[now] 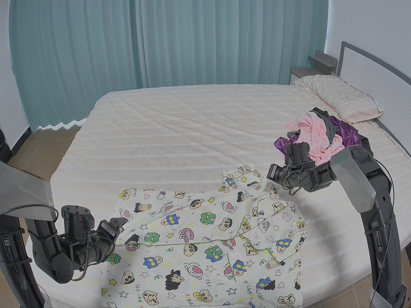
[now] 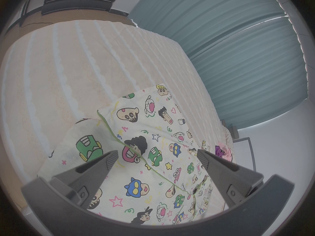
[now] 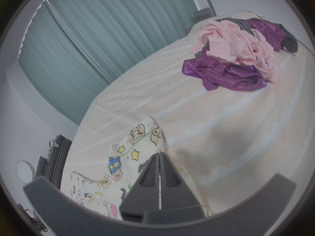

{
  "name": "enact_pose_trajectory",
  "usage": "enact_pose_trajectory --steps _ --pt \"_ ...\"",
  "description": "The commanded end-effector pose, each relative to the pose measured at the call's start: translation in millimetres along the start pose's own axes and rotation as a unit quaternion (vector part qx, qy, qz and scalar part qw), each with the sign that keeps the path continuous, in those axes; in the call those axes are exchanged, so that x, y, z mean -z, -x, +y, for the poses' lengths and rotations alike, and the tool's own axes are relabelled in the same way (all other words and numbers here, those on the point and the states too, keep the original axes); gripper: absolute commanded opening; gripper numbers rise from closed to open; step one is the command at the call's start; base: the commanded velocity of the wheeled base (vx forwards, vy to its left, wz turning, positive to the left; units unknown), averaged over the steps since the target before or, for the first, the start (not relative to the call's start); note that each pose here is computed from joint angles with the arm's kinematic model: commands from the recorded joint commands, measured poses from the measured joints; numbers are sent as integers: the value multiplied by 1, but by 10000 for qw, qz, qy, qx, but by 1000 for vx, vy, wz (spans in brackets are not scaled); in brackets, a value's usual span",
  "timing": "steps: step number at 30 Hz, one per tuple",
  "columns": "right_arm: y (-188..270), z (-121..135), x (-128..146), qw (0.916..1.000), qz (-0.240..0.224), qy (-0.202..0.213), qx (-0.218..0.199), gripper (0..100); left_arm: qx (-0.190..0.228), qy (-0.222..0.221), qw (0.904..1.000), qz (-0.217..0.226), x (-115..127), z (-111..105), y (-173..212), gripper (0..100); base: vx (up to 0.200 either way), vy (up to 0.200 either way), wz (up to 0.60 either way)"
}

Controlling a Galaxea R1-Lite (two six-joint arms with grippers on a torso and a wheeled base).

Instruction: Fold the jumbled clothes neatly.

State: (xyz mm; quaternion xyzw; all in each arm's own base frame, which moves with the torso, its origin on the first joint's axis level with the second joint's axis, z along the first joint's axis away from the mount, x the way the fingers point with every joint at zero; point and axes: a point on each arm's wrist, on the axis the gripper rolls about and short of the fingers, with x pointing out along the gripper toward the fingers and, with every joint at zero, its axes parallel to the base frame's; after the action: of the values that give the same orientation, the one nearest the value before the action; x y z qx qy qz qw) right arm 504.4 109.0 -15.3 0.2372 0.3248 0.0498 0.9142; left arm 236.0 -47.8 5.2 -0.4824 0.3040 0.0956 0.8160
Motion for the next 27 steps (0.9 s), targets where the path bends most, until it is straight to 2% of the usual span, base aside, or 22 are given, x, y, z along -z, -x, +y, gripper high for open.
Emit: enact_pose_trajectory --steps 1,2,6,8,10,13,14,16,17,19,20,21,22,23,25,27 --pt "26 -1 -6 9999 126 -52 -21 0 77 16 10000 -55 -3 -3 -2 100 0 0 0" --pt "28 -1 -7 9999 127 -63 -39 100 84 16 9999 -58 -3 -3 -2 100 0 0 0" --pt "56 2 -12 9997 128 -104 -189 100 285 39 9994 -188 -6 -6 0 100 0 0 0" --pt "80 2 -5 9998 33 -59 -210 100 543 63 9977 -393 -14 -11 1 100 0 0 0" --pt "94 3 0 9996 -23 -59 -275 100 632 57 9969 -472 -18 -13 -1 100 0 0 0" --pt "127 3 16 9993 -112 -19 -369 100 755 -332 9942 -695 -31 -20 -15 100 0 0 0" --pt "143 5 30 9992 -150 27 -356 100 709 -563 9925 -822 -41 -20 -29 100 0 0 0" --pt "152 7 37 9991 -233 61 -349 100 700 -667 9910 -928 -49 -22 -38 100 0 0 0" --pt "165 9 50 9989 -369 85 -259 100 700 -772 9890 -1046 -66 -29 -53 100 0 0 0" --pt "176 12 61 9985 -511 66 -197 100 604 -805 9903 -955 -79 -35 -63 100 0 0 0" --pt "184 15 70 9979 -611 27 -204 100 502 -792 9932 -694 -90 -41 -70 100 0 0 0" --pt "187 15 72 9978 -626 10 -212 100 501 -785 9937 -616 -92 -42 -71 100 0 0 0" --pt "198 16 79 9970 -722 -68 -267 100 526 -742 9957 -156 -101 -49 -73 100 0 0 0" --pt "203 15 81 9969 -725 -103 -291 100 552 -728 9958 -8 -104 -50 -74 100 0 0 0" --pt "210 12 86 9970 -697 -166 -294 100 632 -769 9950 113 -109 -51 -77 100 0 0 0" --pt "219 5 94 9972 -600 -358 -275 100 617 -1120 9917 83 -116 -44 -93 100 0 0 0"
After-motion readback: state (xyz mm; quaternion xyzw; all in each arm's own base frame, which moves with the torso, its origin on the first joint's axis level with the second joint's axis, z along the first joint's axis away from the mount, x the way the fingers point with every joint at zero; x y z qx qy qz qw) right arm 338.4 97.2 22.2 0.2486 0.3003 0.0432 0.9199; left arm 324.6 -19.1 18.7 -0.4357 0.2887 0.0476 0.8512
